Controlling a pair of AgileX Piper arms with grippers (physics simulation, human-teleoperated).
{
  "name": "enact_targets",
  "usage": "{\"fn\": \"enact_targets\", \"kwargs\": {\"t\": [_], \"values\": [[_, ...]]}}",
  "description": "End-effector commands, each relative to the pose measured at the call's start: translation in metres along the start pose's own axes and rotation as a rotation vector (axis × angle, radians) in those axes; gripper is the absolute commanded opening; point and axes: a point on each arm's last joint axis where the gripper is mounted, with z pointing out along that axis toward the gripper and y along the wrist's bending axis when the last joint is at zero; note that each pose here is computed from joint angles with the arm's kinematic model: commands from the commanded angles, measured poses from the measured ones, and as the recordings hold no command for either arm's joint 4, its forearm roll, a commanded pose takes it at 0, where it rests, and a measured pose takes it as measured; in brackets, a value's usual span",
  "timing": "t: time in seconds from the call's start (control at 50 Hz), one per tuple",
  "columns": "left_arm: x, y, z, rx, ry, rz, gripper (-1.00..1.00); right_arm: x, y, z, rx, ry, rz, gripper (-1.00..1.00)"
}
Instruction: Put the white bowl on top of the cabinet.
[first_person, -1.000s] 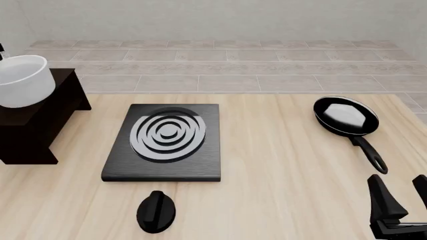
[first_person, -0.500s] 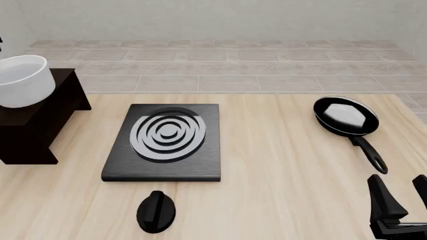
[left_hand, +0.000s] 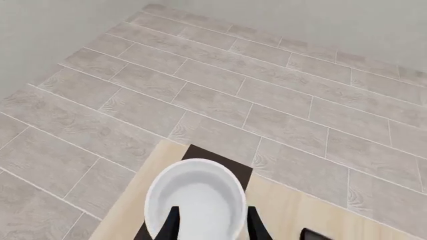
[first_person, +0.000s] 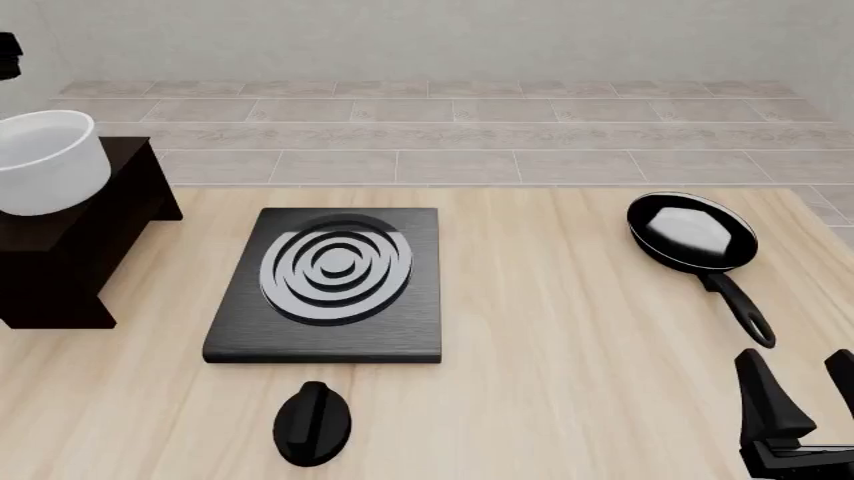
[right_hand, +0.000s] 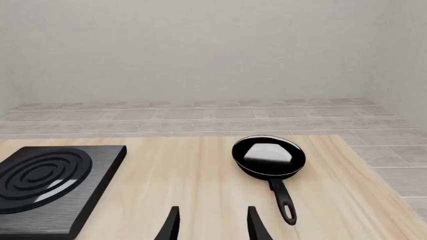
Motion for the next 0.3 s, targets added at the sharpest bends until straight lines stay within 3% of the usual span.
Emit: {"fn": "enact_targets", "kwargs": {"t": [0.02,0.3], "values": [[-0.007,-0.017,-0.027,0.044,-0.025,-0.001,1.00,0.000,0.000,0.000,0.000,0.000,0.000,1.00],[-0.006,-0.033,-0.056,0.100,-0.054,-0.012,1.00,0.000,0.000,0.000,0.000,0.000,0.000,1.00]]}}
